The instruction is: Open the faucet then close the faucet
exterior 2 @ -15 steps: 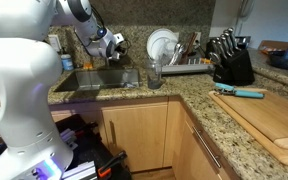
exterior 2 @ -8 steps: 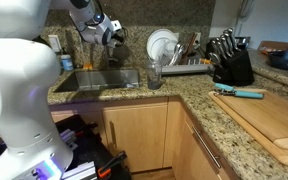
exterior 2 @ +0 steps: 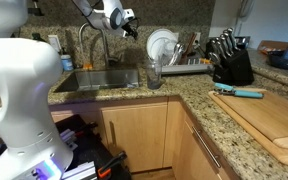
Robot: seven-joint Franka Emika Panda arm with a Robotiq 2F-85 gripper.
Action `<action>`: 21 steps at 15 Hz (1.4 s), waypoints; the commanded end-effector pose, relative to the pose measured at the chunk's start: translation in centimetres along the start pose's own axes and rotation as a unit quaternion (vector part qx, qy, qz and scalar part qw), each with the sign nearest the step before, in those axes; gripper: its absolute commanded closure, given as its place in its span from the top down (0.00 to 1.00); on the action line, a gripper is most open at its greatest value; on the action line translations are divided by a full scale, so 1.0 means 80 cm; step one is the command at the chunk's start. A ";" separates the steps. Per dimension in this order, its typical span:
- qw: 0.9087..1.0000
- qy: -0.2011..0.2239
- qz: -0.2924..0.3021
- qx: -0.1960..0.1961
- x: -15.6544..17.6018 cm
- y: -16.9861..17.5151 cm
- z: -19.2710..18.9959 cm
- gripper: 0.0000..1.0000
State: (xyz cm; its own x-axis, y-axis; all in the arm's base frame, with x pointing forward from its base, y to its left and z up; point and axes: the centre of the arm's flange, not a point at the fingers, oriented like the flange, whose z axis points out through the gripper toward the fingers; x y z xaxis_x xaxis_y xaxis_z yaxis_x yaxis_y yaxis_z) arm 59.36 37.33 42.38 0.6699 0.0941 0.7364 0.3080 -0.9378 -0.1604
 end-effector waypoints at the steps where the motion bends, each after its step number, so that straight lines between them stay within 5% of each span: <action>1: 1.000 -0.002 0.002 -0.007 0.000 0.007 -0.003 1.00; 4: 0.999 -0.026 0.026 0.009 -0.002 0.005 0.005 1.00; 9: 0.981 -0.175 0.081 -0.007 -0.064 -0.002 0.090 1.00; 10: 0.988 -0.138 0.066 0.001 -0.060 -0.001 0.050 1.00; 14: 0.987 -0.148 0.066 -0.012 -0.085 0.000 0.086 1.00; 20: 0.992 -0.117 0.052 0.005 -0.129 -0.049 0.193 1.00; 21: 0.989 -0.141 0.052 -0.004 -0.129 -0.031 0.146 1.00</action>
State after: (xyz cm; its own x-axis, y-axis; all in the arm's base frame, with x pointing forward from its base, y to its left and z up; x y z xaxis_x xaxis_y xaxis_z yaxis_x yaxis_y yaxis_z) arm 59.58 42.69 27.32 0.8586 0.0853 0.5055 0.2241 -0.9493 -0.2204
